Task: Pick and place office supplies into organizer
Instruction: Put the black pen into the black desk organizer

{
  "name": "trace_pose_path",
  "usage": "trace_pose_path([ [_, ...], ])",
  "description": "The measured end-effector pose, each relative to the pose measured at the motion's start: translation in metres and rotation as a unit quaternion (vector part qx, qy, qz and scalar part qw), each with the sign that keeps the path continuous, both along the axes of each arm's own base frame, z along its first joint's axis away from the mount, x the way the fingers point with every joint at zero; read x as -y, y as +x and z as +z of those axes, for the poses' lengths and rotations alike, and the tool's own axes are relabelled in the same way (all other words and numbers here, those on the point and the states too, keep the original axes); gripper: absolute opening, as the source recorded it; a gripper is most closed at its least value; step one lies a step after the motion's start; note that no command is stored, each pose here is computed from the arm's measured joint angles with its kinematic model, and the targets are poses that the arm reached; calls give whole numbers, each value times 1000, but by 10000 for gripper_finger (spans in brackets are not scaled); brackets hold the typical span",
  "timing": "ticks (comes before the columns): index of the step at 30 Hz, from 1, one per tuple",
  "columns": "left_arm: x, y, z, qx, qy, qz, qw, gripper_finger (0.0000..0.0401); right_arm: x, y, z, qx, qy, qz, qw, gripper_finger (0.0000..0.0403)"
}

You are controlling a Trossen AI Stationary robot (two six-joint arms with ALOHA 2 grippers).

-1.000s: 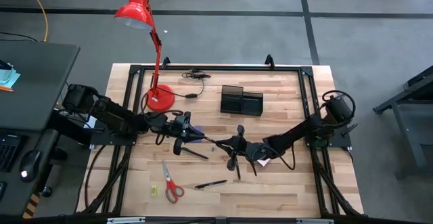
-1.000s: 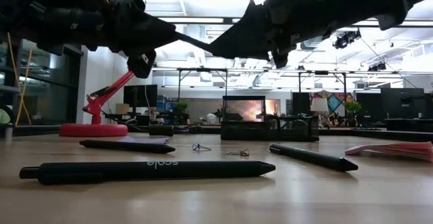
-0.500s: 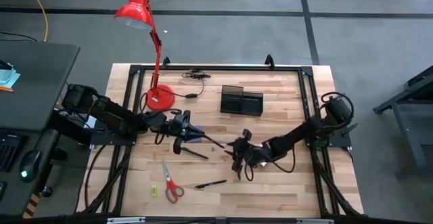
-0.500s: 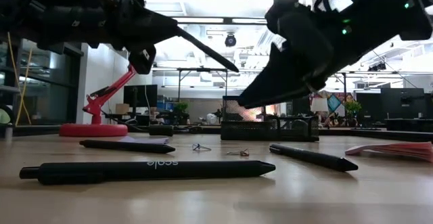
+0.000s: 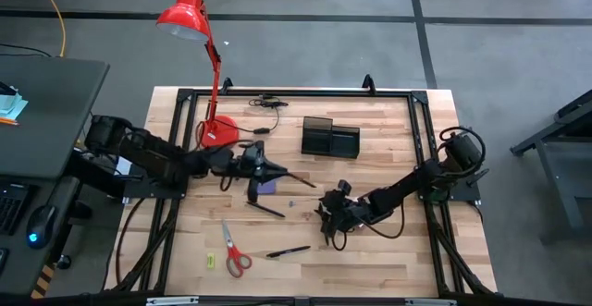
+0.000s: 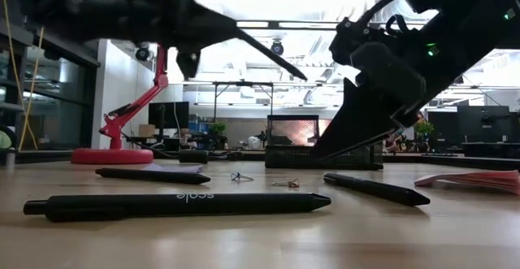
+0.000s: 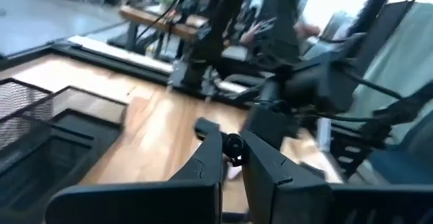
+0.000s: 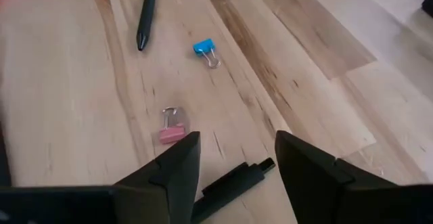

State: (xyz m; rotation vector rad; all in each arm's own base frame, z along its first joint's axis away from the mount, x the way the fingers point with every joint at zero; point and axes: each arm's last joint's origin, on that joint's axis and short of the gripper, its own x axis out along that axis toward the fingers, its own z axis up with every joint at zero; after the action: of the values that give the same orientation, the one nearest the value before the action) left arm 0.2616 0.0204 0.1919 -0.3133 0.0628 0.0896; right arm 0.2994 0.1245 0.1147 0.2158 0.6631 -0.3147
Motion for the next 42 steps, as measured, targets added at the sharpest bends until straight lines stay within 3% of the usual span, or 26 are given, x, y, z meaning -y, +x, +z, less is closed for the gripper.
trace_pose_path([
  [5,-19,24,27,-64,31,70,995,14,-2,-2,-1,-8,1,3,1000,177],
  [9,-32,35,54,-75,62,109,989,14,-7,-6,-2,-11,-12,6,1000,178],
  [18,-75,37,91,-115,76,184,973,14,-21,-15,-2,-8,-37,6,999,171],
  [22,-93,32,92,-117,68,187,973,14,-24,-17,-2,0,-51,0,999,165],
  [31,-118,49,61,-171,59,195,964,14,-25,-18,-1,3,-56,-2,998,156],
  [42,-131,78,69,-233,83,166,954,14,-27,-19,-2,7,-37,-11,999,165],
])
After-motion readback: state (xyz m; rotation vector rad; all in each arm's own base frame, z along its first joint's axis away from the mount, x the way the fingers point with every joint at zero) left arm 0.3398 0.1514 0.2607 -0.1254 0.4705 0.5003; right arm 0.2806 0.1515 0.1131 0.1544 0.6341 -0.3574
